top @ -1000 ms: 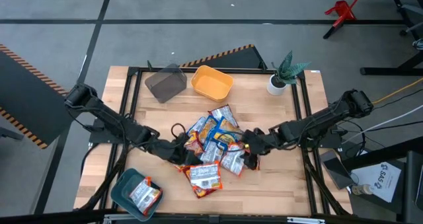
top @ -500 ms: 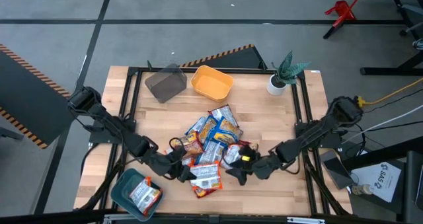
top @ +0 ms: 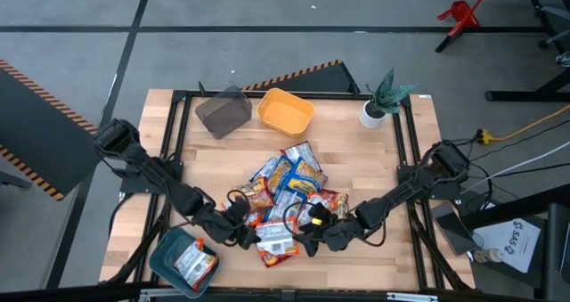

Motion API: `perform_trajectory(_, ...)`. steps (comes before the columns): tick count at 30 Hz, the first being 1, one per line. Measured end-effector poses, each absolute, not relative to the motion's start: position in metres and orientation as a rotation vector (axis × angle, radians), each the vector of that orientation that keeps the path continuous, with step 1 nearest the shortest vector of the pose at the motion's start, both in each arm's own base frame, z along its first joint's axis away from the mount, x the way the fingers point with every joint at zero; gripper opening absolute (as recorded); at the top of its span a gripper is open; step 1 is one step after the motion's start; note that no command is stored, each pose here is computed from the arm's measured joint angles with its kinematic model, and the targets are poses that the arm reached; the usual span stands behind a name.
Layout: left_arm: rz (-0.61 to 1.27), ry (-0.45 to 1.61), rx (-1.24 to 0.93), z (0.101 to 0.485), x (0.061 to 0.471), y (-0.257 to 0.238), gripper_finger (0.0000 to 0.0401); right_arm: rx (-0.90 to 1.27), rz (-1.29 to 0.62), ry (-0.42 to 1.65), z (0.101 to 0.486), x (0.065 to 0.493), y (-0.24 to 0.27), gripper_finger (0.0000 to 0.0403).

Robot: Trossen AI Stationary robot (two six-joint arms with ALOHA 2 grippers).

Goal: Sort Maruchan noodles
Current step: Put the orange noodle pack into the blue bin

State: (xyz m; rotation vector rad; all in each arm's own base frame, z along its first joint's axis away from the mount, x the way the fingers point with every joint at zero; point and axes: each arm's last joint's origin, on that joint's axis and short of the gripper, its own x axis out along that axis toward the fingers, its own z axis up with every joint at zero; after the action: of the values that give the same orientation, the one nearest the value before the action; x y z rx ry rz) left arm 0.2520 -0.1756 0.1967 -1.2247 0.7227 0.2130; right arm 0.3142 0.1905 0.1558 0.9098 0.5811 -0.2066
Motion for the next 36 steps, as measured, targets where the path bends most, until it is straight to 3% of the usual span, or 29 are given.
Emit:
perform_trajectory(13,0.151,0.755,-1.18,0.188,0.258,-0.181,0.0212,0.898,-0.21,0.589,0.152,0.315,0.191,0.0222)
perform_trajectory(24,0.145,0.729,-1.174,0.189,0.261,-0.178,0.0214,0.894,-0.212,0.589,0.152,0.315,0.191,0.0222)
perform_trajectory(29,0.187,0.832,-1.144,0.182,0.258,-0.174,0.0218,0.896,-0.211,0.587,0.152,0.315,0.191,0.0222)
perform_trajectory(36,0.221,0.833,-1.133,0.18,0.258,-0.169,0.0261,0.886,-0.237,0.562,0.152,0.315,0.19,0.0222)
